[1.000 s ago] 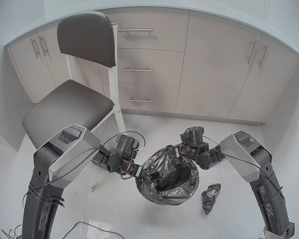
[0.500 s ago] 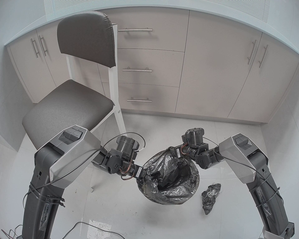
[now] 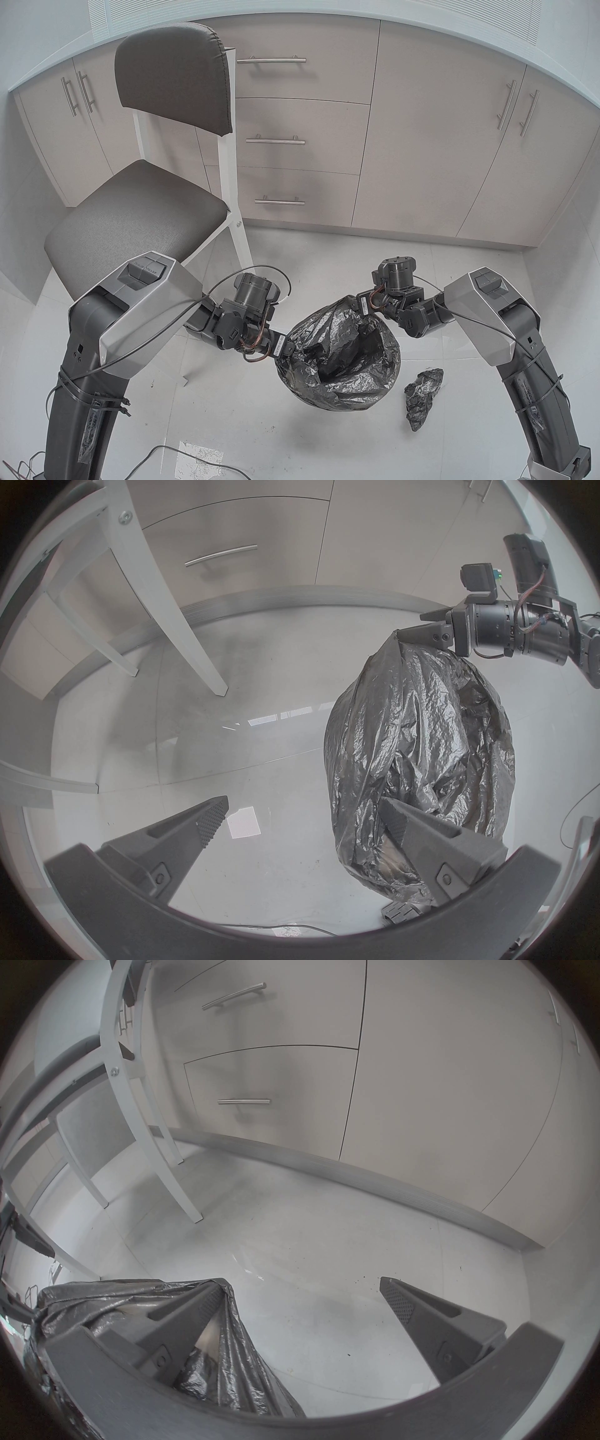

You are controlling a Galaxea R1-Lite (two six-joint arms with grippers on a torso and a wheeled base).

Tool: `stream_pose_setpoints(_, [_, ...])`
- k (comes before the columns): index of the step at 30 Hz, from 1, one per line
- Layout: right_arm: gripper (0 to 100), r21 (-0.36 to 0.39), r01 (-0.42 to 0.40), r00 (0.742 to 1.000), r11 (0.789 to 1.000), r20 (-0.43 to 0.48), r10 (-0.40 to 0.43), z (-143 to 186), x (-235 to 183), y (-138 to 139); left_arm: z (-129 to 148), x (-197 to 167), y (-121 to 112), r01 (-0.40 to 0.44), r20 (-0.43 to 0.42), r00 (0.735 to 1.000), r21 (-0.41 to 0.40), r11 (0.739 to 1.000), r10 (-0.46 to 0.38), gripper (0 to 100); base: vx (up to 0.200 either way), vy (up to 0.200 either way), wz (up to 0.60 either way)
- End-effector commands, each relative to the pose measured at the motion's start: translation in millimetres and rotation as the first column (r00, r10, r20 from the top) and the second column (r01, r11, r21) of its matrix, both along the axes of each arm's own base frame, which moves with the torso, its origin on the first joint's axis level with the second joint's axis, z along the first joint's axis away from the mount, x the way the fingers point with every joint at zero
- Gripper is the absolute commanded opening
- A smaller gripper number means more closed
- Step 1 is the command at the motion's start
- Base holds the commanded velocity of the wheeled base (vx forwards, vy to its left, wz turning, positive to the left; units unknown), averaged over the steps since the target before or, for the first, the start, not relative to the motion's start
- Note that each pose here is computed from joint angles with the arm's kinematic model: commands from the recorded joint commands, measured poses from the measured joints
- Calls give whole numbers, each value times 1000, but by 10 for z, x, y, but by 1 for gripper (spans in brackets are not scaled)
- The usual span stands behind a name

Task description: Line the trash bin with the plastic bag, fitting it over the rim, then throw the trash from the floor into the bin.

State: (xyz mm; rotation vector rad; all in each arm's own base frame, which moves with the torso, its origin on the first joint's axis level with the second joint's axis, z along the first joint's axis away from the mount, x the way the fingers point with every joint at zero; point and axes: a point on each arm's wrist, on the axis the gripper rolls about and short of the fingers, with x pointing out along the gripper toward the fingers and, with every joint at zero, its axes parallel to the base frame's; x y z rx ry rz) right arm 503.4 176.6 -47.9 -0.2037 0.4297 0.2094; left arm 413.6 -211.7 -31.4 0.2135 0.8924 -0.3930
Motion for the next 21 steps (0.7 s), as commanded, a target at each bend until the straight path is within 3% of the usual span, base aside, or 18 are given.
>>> stream_pose_setpoints(1, [100,38,1,1000,999,29,-2,259,-25,25,28,-5,-8,-17,-1,1000,-15,1000,17,100,0,0,0])
stream_pose_setpoints(4, [100,54,-5,1000,999,27,4,391,-89,30,59,-18,-3,-19,-4,1000,-29,999,19,100,0,0,0])
stream_pose_setpoints(10, [100,85,-71,994,994,-77,78,563,-485,-18,62,-68,13,-13,13,1000,-44,999,14,100,0,0,0])
stream_pose_setpoints(14, [100,70,-81,979,994,-181,92,409,-728,-150,54,-102,7,-8,24,1000,-50,999,9,100,0,0,0])
stream_pose_setpoints(21, [100,62,-47,970,997,-233,61,183,-904,-365,51,-129,-26,0,21,1000,-49,999,1,100,0,0,0])
